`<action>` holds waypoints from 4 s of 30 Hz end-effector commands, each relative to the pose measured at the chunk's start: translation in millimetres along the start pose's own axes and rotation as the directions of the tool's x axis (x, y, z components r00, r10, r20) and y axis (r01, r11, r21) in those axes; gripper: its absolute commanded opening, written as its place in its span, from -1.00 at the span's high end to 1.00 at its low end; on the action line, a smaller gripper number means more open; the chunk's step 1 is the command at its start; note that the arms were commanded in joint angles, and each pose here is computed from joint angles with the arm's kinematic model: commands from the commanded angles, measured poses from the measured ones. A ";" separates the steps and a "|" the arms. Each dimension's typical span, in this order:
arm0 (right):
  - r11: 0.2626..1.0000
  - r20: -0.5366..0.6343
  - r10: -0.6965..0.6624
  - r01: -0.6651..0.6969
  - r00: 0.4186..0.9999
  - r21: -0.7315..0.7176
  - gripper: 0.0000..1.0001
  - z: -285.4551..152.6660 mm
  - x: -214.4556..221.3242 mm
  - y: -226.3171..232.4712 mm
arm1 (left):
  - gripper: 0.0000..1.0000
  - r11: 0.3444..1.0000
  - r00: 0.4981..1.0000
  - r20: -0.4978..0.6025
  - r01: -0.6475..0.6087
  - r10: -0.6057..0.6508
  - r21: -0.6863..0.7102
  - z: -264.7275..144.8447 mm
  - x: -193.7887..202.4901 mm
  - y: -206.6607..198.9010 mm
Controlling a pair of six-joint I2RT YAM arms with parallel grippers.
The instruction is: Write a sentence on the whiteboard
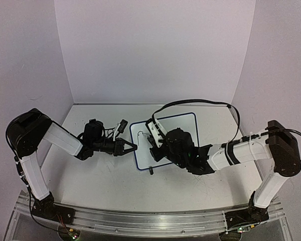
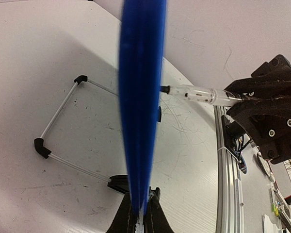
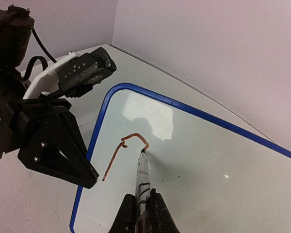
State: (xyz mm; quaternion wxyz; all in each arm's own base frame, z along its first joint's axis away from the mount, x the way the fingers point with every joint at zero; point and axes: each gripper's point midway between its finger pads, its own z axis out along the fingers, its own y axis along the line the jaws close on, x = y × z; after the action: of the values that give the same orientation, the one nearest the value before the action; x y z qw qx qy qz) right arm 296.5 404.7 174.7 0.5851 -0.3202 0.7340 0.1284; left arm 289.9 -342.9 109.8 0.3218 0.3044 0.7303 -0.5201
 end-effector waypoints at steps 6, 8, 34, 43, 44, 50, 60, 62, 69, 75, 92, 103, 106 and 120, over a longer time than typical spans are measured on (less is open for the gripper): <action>1.000 -0.020 0.010 -0.011 1.000 -0.017 1.00 -1.3 6.1 6.7 | 1.00 0.997 0.999 -0.028 0.017 -0.019 -0.077 -1.6 6.6 14.4; 1.000 -0.022 0.010 -0.011 1.000 -0.021 1.00 -0.8 7.0 8.8 | 1.00 0.997 0.999 -0.029 0.018 -0.021 -0.078 -1.7 7.0 14.4; 0.999 -0.028 0.013 -0.014 1.000 -0.036 1.00 4.1 8.8 24.7 | 1.00 0.997 0.999 -0.029 0.018 -0.020 -0.076 -1.7 6.4 13.9; 0.999 -0.014 0.029 -0.028 0.999 0.042 1.00 -0.8 6.6 8.7 | 1.00 0.997 0.999 -0.031 0.020 -0.022 -0.076 -1.5 7.3 14.3; 0.998 -0.014 0.029 -0.028 0.999 0.047 1.00 -1.0 6.5 7.7 | 1.00 0.997 0.999 -0.031 0.020 -0.023 -0.075 -1.4 7.4 14.2; 0.997 -0.019 0.032 -0.031 0.999 0.073 1.00 -3.3 8.1 2.2 | 1.00 0.997 0.999 -0.029 0.018 -0.020 -0.075 -1.6 6.3 13.6; 0.996 -0.037 0.036 -0.033 0.999 0.084 1.00 -8.0 12.1 -1.7 | 1.00 0.997 0.999 -0.028 0.017 -0.019 -0.075 -1.9 5.7 13.3; 0.996 -0.040 0.037 -0.034 0.999 0.081 1.00 -8.9 13.4 -1.4 | 1.00 0.997 0.999 -0.028 0.017 -0.019 -0.075 -1.7 5.6 13.6; 0.997 -0.056 0.043 -0.040 0.997 0.064 1.00 -10.2 19.5 1.0 | 1.00 0.997 0.999 -0.028 0.017 -0.019 -0.075 -1.7 5.8 13.6; 0.998 -0.068 0.043 -0.039 0.997 0.050 1.00 -11.5 24.7 4.0 | 1.00 0.997 0.999 -0.029 0.018 -0.020 -0.076 -1.9 6.0 13.5; 0.997 -0.089 0.062 -0.058 0.994 0.041 1.00 -13.7 33.6 9.1 | 1.00 0.997 0.999 -0.027 0.015 -0.017 -0.077 -2.5 5.5 13.0; 0.998 -0.097 0.062 -0.058 0.993 0.038 1.00 -15.4 36.9 11.0 | 1.00 0.997 0.999 -0.029 0.017 -0.019 -0.078 -2.7 6.4 13.1; 0.998 -0.097 0.061 -0.058 0.993 0.040 1.00 -16.1 36.5 10.7 | 1.00 0.997 0.999 -0.028 0.016 -0.019 -0.077 -2.6 6.0 13.1; 0.990 0.004 0.138 -0.138 0.990 -0.020 1.00 -34.6 -10.9 10.1 | 1.00 0.997 0.999 -0.029 0.017 -0.020 -0.078 -3.0 6.1 12.7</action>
State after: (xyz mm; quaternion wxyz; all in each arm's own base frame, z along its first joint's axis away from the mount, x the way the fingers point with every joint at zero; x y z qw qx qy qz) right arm 271.6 400.9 140.9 0.5490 -0.3029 0.7684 0.1277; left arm 289.7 -342.6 109.8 0.3219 0.3059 0.7307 -0.5185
